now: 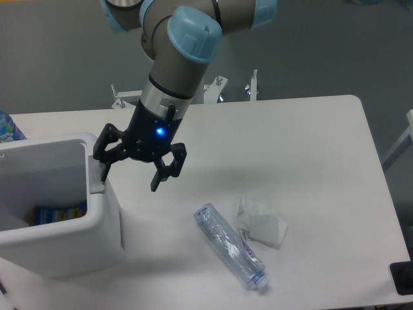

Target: Open the trash can

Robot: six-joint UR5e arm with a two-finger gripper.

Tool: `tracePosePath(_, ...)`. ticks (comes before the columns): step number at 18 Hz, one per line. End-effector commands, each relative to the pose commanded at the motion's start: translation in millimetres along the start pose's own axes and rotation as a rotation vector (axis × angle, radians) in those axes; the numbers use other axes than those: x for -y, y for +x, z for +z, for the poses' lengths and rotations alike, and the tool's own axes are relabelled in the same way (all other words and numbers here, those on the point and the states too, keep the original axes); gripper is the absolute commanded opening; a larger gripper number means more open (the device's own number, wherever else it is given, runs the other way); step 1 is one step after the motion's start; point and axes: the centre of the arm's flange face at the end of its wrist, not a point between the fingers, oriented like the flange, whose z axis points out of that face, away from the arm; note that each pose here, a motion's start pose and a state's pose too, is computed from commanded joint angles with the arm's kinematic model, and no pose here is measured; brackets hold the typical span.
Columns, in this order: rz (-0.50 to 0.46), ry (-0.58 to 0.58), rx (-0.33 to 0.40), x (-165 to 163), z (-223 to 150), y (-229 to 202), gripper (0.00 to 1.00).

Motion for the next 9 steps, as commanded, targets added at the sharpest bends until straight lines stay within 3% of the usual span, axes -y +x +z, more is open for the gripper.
tracePosePath(5,0.011,0.018,0.008,11.0,-7.8,2.9,1.0)
tracePosePath(9,0.05,0.017,0.146,20.8,-14.7,-8.5,1.0)
